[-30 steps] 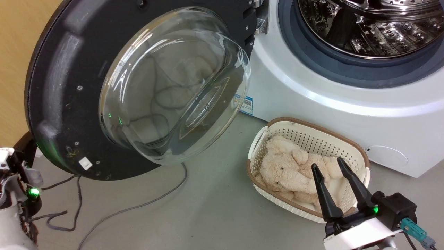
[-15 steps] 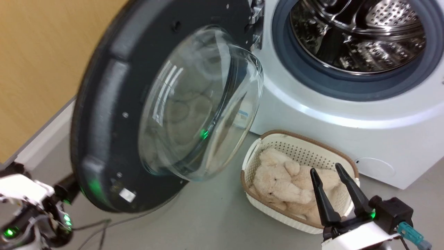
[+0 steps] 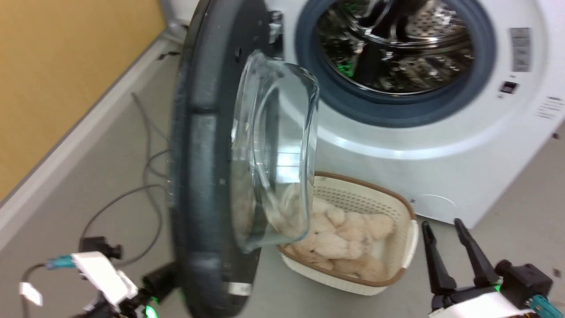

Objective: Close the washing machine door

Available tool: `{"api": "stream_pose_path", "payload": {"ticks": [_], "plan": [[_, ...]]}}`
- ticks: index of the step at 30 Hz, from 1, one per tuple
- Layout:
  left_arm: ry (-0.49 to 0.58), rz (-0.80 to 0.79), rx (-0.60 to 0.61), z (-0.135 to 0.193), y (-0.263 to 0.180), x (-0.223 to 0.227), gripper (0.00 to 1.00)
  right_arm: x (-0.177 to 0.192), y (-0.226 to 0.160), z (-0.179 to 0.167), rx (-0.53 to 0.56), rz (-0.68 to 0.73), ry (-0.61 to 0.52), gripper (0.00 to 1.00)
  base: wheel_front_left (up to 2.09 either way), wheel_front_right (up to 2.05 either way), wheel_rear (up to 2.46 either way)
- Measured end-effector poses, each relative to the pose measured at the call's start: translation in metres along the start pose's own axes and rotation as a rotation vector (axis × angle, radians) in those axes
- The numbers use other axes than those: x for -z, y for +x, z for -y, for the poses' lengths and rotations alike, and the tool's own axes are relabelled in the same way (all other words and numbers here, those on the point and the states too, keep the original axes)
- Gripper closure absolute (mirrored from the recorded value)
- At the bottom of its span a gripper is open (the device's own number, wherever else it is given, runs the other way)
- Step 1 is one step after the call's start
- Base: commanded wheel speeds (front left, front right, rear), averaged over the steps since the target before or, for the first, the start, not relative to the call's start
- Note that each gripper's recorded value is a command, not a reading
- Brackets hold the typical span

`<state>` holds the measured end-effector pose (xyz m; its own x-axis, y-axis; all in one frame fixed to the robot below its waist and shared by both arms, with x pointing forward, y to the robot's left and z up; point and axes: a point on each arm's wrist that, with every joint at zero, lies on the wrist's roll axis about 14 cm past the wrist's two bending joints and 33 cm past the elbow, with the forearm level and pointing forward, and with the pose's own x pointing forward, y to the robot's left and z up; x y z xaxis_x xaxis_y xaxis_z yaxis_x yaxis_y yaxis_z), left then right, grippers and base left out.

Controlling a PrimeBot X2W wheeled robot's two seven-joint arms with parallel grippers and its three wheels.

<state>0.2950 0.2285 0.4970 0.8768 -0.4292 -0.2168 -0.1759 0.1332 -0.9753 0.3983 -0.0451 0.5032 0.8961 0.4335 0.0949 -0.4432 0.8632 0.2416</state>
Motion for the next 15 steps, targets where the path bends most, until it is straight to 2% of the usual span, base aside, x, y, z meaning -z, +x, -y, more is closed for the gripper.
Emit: {"api": "stream_pose_path", "payload": {"ticks": [7, 15], "plan": [[-0.05, -0.234, 0.118, 0.025, 0.05, 0.073, 1.0, -0.012, -0.028, 0.043, 0.145, 0.026, -0.027, 0.0, 0.0, 0.0, 0.0], [-0.076, -0.408, 0.162, 0.036, 0.103, 0.133, 1.0, -0.021, -0.061, 0.083, 0.289, 0.042, -0.051, 0.0, 0.0, 0.0, 0.0]]}}
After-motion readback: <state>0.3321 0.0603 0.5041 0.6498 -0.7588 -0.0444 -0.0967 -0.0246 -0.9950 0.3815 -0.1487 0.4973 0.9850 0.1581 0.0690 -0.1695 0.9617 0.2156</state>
